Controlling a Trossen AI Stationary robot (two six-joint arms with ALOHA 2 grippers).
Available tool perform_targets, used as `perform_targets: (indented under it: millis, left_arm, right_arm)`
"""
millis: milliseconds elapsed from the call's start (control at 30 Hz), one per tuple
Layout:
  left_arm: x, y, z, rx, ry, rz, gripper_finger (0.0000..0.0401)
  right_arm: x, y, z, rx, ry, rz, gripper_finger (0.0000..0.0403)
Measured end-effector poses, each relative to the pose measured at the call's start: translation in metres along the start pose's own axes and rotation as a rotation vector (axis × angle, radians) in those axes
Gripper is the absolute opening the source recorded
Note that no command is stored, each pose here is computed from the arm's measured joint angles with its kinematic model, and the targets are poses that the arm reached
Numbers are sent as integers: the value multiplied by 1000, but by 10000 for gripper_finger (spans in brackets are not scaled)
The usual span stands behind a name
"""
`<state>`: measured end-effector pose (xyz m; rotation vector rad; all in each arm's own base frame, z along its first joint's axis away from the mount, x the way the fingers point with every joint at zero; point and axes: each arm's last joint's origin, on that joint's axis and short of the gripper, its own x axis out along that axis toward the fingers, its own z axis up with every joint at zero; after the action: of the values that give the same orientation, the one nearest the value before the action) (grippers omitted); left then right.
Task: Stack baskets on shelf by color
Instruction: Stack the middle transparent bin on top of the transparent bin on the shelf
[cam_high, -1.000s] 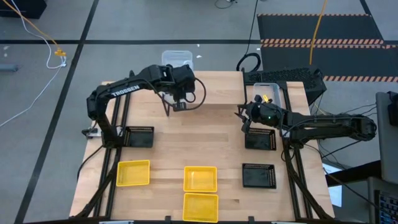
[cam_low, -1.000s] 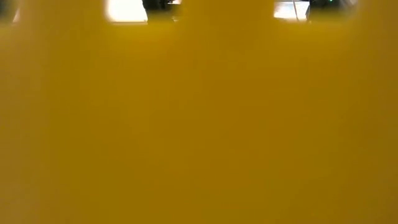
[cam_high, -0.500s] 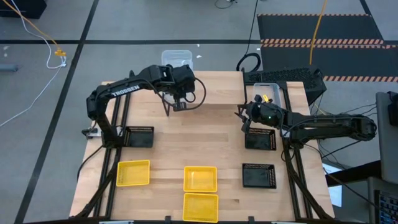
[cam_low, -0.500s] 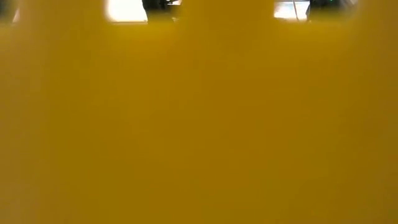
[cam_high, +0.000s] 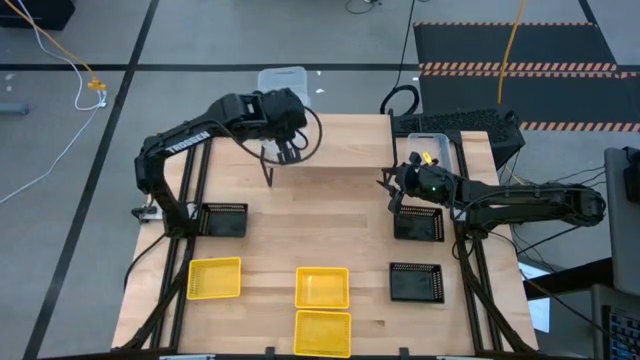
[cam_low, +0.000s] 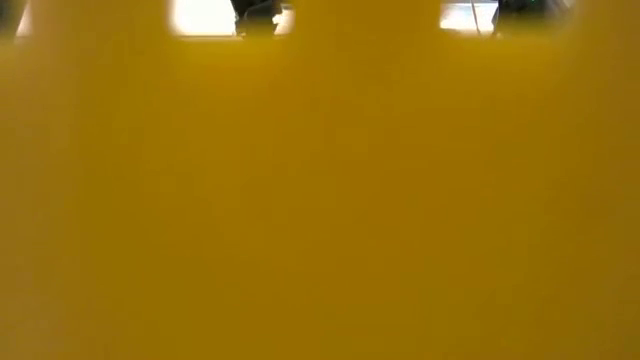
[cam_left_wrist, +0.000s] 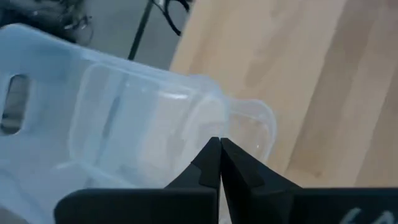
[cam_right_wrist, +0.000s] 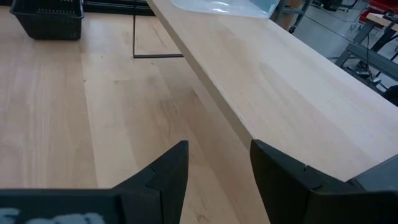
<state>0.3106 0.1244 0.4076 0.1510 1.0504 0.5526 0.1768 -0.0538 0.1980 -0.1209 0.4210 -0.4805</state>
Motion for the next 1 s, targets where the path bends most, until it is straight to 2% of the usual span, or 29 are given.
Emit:
perform_targets:
  millis: [167,467,633,767,1000]
  left_arm:
    - [-17,11,-3,-86,-25,16,39]
    - [-18,11,-11,-60,47,-7,56]
    - [-15,26,-14,-267,65,113,58]
    - [-9,44,-24,-428,122,208,75]
    - [8,62,-35,-580,169,241,161]
  right_arm:
    - [0,0,0,0,0,0,169]
    - [0,0,0,1,-4,0,169]
    - [0,0,1,4,-14,-2,169]
    - [0,0,2,5,-17,-2,169]
    - [0,0,2,5,-16,-2,169]
